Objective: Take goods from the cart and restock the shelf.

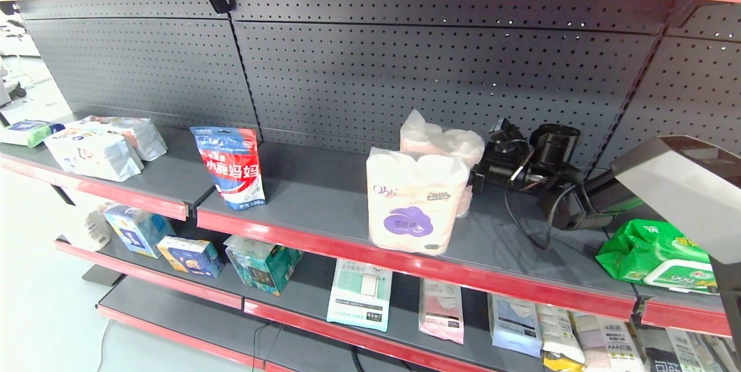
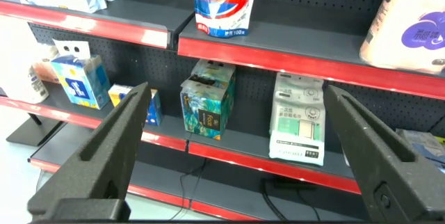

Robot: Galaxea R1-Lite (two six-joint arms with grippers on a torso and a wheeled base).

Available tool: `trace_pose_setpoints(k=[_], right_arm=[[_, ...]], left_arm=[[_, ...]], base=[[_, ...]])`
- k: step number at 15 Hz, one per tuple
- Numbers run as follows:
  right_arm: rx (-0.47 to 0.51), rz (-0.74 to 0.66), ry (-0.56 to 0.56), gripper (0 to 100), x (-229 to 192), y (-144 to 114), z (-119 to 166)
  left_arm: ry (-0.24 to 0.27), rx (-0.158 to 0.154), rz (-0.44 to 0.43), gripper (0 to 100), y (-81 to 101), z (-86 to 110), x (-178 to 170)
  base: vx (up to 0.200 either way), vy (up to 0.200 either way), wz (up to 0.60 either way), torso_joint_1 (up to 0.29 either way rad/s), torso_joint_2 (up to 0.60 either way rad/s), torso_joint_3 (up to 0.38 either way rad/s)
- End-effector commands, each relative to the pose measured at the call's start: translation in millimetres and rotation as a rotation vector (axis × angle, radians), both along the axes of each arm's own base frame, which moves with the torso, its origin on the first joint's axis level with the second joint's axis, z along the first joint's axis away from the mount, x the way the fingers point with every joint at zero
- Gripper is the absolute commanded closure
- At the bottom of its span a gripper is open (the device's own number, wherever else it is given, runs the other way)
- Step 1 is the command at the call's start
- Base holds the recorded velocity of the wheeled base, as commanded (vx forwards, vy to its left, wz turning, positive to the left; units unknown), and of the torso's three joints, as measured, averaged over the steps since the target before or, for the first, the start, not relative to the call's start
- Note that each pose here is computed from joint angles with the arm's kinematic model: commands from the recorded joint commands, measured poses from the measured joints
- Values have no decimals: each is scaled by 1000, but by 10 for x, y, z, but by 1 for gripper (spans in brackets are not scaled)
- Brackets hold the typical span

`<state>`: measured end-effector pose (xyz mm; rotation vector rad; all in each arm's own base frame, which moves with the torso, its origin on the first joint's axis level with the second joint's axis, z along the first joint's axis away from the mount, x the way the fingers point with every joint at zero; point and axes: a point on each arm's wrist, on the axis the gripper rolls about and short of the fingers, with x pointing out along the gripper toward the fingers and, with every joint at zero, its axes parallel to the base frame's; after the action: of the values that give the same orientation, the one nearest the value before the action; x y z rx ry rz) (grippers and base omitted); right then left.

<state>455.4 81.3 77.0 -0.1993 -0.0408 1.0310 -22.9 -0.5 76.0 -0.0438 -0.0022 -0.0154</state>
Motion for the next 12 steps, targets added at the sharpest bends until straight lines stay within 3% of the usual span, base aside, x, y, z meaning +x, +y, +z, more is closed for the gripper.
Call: trace_pose_setpoints(k=[1,12], right_arm=[[5,8,22,100,-10,24,-29],[35,19,35,100,30,116,32]], left_arm=[[-1,-1,0,0,0,1,0],[-1,-1,0,0,0,1,0]], base=[[0,0,0,0,0,0],[0,0,0,0,0,0]])
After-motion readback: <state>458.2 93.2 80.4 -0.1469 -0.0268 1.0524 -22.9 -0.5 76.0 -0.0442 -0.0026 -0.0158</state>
